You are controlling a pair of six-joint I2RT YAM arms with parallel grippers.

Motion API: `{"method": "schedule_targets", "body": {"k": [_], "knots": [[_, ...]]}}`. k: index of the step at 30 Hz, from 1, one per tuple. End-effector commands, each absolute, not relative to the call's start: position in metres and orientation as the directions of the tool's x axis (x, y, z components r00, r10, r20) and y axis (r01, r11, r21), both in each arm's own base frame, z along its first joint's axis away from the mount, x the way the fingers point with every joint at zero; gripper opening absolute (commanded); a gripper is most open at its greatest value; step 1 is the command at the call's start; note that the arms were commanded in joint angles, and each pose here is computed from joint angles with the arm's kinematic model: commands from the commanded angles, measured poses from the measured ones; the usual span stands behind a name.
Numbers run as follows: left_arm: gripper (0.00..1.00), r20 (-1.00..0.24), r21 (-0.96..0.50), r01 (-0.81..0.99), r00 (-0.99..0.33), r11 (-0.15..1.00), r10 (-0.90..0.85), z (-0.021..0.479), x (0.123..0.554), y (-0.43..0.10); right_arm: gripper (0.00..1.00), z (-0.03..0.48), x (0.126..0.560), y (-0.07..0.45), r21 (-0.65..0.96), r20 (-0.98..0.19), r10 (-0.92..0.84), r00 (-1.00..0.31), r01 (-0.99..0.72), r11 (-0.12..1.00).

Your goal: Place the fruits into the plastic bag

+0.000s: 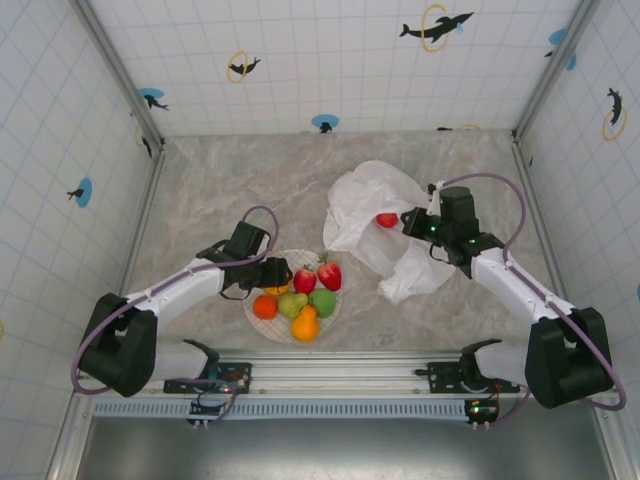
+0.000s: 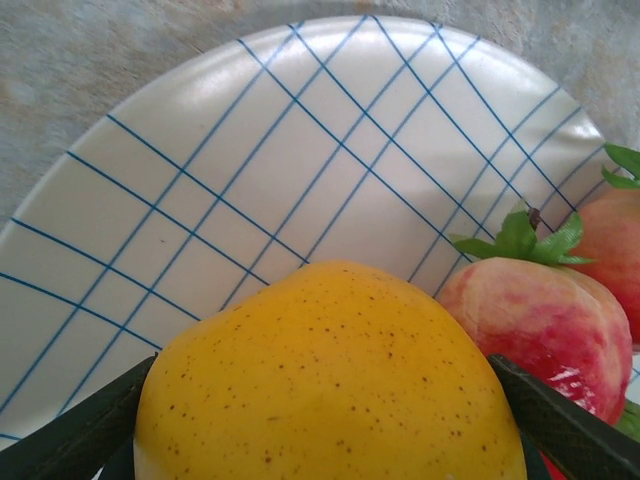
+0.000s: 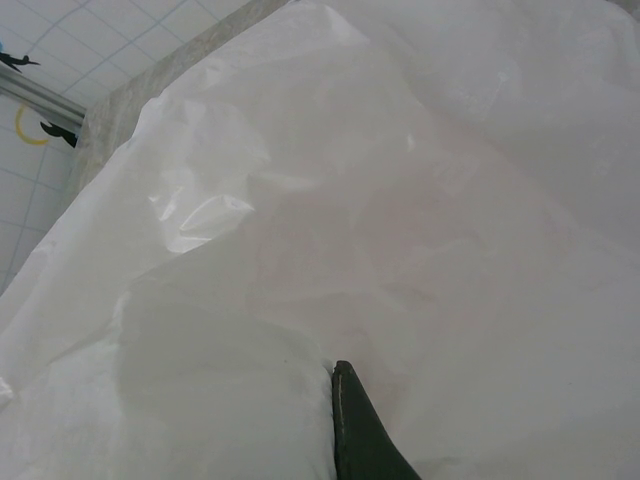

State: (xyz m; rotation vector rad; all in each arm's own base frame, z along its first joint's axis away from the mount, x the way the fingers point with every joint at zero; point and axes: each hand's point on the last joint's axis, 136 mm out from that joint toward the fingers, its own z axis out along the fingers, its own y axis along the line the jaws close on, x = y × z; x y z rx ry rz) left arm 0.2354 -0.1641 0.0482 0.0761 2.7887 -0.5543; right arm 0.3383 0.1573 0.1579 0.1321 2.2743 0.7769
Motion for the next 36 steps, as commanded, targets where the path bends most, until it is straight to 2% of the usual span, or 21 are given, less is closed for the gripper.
{"method": "schedule_targets", "body": {"k": [1, 9, 13, 16, 19, 26, 33, 34, 36], "knots": [[0.7, -0.349, -0.327, 0.084, -0.936, 0.941, -0.038, 0.053, 0.245, -0.154, 0.0, 0.16, 0.338, 0.153, 0.562, -0.619, 0.312, -0.721, -0.129, 0.817], [0.63, -0.571, -0.307, 0.093, -0.814, 0.947, -0.106, 0.111, 0.276, -0.144, 0.0, 0.164, 0.341, 0.157, 0.578, -0.614, 0.321, -0.721, -0.134, 0.805], [0.6, -0.666, -0.36, 0.14, -0.731, 0.923, -0.149, 0.15, 0.287, -0.151, 0.0, 0.163, 0.344, 0.16, 0.587, -0.604, 0.32, -0.73, -0.135, 0.798], [0.57, -0.715, -0.438, 0.24, -0.678, 0.866, -0.173, 0.181, 0.288, -0.171, 0.0, 0.163, 0.345, 0.163, 0.598, -0.593, 0.321, -0.738, -0.137, 0.79], [0.56, -0.773, -0.461, 0.394, -0.619, 0.795, -0.142, 0.209, 0.276, -0.205, 0.0, 0.163, 0.346, 0.167, 0.596, -0.583, 0.305, -0.753, -0.14, 0.791], [0.53, -0.876, -0.334, 0.697, -0.479, 0.635, 0.064, 0.235, 0.226, -0.288, 0.0, 0.164, 0.346, 0.17, 0.554, -0.568, 0.247, -0.785, -0.143, 0.82], [0.53, -0.911, -0.278, 0.893, -0.362, 0.353, 0.199, 0.246, 0.169, -0.355, 0.0, 0.173, 0.348, 0.183, 0.573, -0.55, 0.224, -0.804, -0.169, 0.802], [0.52, -0.91, -0.273, 0.897, -0.358, 0.347, 0.208, 0.245, 0.168, -0.361, 0.0, 0.174, 0.347, 0.185, 0.576, -0.548, 0.218, -0.807, -0.175, 0.799], [0.51, -0.898, -0.271, 0.855, -0.39, 0.442, 0.204, 0.238, 0.19, -0.366, 0.0, 0.179, 0.346, 0.191, 0.584, -0.547, 0.207, -0.811, -0.192, 0.789]]}}
